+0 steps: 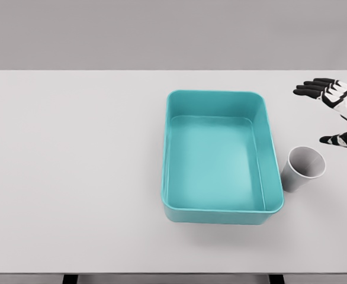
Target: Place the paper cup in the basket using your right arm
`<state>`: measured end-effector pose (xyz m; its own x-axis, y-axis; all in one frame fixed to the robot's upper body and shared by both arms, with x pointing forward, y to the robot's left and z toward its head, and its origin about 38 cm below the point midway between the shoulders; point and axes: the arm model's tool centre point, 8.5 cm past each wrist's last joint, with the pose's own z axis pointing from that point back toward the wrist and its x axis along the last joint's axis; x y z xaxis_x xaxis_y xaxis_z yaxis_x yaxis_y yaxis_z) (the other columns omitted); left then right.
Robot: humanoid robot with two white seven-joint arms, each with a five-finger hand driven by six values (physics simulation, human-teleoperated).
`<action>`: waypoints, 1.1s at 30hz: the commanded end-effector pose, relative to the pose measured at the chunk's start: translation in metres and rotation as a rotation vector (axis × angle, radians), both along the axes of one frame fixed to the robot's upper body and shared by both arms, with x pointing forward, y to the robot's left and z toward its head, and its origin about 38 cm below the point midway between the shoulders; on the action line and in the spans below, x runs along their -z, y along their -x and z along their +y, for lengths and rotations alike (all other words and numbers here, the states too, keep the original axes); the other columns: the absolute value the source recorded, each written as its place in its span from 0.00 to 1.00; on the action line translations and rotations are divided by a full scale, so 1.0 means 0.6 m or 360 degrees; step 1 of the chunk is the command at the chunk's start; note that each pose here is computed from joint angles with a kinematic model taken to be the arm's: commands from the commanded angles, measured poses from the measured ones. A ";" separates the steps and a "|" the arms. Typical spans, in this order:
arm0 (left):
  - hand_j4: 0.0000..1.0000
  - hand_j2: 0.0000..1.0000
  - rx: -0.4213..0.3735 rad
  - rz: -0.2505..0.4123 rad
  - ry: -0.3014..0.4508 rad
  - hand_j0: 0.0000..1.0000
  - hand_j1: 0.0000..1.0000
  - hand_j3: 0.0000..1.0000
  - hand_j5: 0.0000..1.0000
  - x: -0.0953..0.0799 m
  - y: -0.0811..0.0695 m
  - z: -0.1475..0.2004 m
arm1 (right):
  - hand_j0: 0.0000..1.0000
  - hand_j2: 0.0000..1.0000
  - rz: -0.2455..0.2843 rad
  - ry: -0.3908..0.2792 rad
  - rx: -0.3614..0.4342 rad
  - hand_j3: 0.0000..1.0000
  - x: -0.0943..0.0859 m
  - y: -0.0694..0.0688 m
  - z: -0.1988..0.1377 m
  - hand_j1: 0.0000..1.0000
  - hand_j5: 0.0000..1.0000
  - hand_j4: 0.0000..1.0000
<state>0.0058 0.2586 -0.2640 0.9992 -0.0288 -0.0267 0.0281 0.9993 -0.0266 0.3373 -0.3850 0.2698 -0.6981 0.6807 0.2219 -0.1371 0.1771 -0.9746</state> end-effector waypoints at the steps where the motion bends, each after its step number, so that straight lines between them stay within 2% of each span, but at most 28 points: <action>1: 1.00 1.00 0.0000 -0.0001 0.0000 1.00 1.00 1.00 1.00 0.000 0.000 0.000 | 1.00 1.00 0.0003 -0.0015 -0.0003 1.00 0.000 -0.001 0.002 1.00 1.00 1.00; 3: 1.00 1.00 0.0000 -0.0001 0.0000 1.00 1.00 1.00 1.00 0.000 0.000 0.000 | 1.00 1.00 -0.0060 -0.0115 0.0007 1.00 -0.003 -0.007 0.012 1.00 1.00 1.00; 5: 1.00 1.00 0.0000 -0.0001 0.0000 1.00 1.00 1.00 1.00 0.000 0.000 0.000 | 1.00 1.00 -0.0123 -0.0159 0.0054 1.00 -0.019 -0.007 -0.003 1.00 1.00 1.00; 6: 1.00 1.00 0.0000 -0.0001 0.0000 1.00 1.00 1.00 1.00 0.000 0.000 0.000 | 1.00 1.00 -0.0120 -0.0174 0.0057 1.00 -0.023 -0.008 -0.008 1.00 1.00 1.00; 7: 1.00 1.00 0.0000 -0.0001 0.0000 1.00 1.00 1.00 1.00 0.000 0.000 0.000 | 1.00 1.00 -0.0065 -0.0280 0.0001 1.00 -0.026 -0.004 -0.011 1.00 1.00 1.00; 8: 1.00 1.00 0.0000 -0.0001 0.0000 1.00 1.00 1.00 1.00 0.000 0.000 0.000 | 1.00 1.00 0.0026 -0.0417 -0.0089 1.00 -0.028 0.004 -0.015 1.00 1.00 1.00; 10: 1.00 1.00 0.0000 -0.0001 0.0000 1.00 1.00 1.00 1.00 0.000 0.000 0.000 | 1.00 1.00 0.0097 -0.0725 -0.0158 1.00 -0.046 0.008 -0.048 1.00 1.00 1.00; 11: 1.00 1.00 0.0000 -0.0001 0.0000 1.00 1.00 1.00 1.00 0.000 0.000 0.000 | 1.00 1.00 0.0106 -0.0770 -0.0161 1.00 -0.046 0.009 -0.053 1.00 1.00 1.00; 12: 1.00 1.00 0.0000 -0.0001 0.0000 1.00 1.00 1.00 1.00 0.000 0.000 0.000 | 1.00 1.00 0.0168 -0.0835 -0.0126 1.00 -0.035 0.009 -0.061 1.00 1.00 1.00; 14: 1.00 1.00 0.0000 0.0001 0.0000 1.00 1.00 1.00 1.00 0.000 0.000 0.000 | 1.00 1.00 0.0252 -0.0850 -0.0058 1.00 -0.013 0.016 -0.073 1.00 1.00 1.00; 15: 1.00 1.00 0.0000 -0.0001 0.0000 1.00 1.00 1.00 1.00 0.000 0.000 0.000 | 1.00 1.00 0.0332 -0.0903 -0.0009 1.00 0.009 0.023 -0.084 1.00 1.00 1.00; 16: 1.00 1.00 0.0000 -0.0001 0.0000 1.00 1.00 1.00 1.00 0.000 0.000 0.000 | 1.00 1.00 0.0366 -0.0931 0.0006 1.00 0.020 0.027 -0.088 1.00 1.00 1.00; 17: 1.00 1.00 0.0000 -0.0001 0.0000 1.00 1.00 1.00 1.00 0.000 0.000 0.000 | 1.00 1.00 0.0441 -0.1012 0.0063 1.00 0.047 0.036 -0.106 1.00 1.00 1.00; 19: 1.00 1.00 0.0000 -0.0001 0.0000 1.00 1.00 1.00 1.00 0.000 0.000 0.000 | 1.00 1.00 0.0514 -0.1186 0.0131 1.00 0.079 0.048 -0.133 1.00 1.00 1.00; 22: 1.00 1.00 0.0000 -0.0001 0.0000 1.00 1.00 1.00 1.00 0.000 0.000 0.000 | 1.00 1.00 0.0589 -0.1210 0.0226 1.00 0.111 0.059 -0.156 1.00 1.00 1.00; 23: 1.00 1.00 0.0000 0.0001 0.0000 1.00 1.00 1.00 1.00 0.000 0.000 0.000 | 1.00 1.00 0.0657 -0.1227 0.0275 1.00 0.140 0.070 -0.161 1.00 1.00 1.00; 25: 1.00 1.00 0.0000 -0.0001 0.0000 1.00 1.00 1.00 1.00 0.000 0.000 0.000 | 1.00 1.00 0.0758 -0.1237 0.0307 1.00 0.177 0.089 -0.156 1.00 1.00 1.00; 26: 1.00 1.00 0.0000 -0.0001 0.0000 1.00 1.00 1.00 1.00 0.000 0.000 0.000 | 1.00 1.00 0.0765 -0.1249 0.0327 1.00 0.184 0.092 -0.160 1.00 1.00 1.00; 29: 1.00 1.00 0.0000 -0.0001 0.0000 1.00 1.00 1.00 1.00 0.000 0.000 0.000 | 1.00 1.00 0.0854 -0.1303 0.0431 1.00 0.234 0.104 -0.173 1.00 1.00 1.00; 33: 1.00 1.00 0.0000 -0.0001 0.0000 1.00 1.00 1.00 1.00 0.000 0.000 0.000 | 1.00 1.00 0.0976 -0.1345 0.0395 1.00 0.277 0.109 -0.136 1.00 1.00 1.00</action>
<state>0.0059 0.2586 -0.2640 0.9992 -0.0289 -0.0262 0.0282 0.9992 -0.0266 0.2749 -0.4743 0.1180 -0.2017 0.2771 0.9394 -0.4106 0.8469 -0.3379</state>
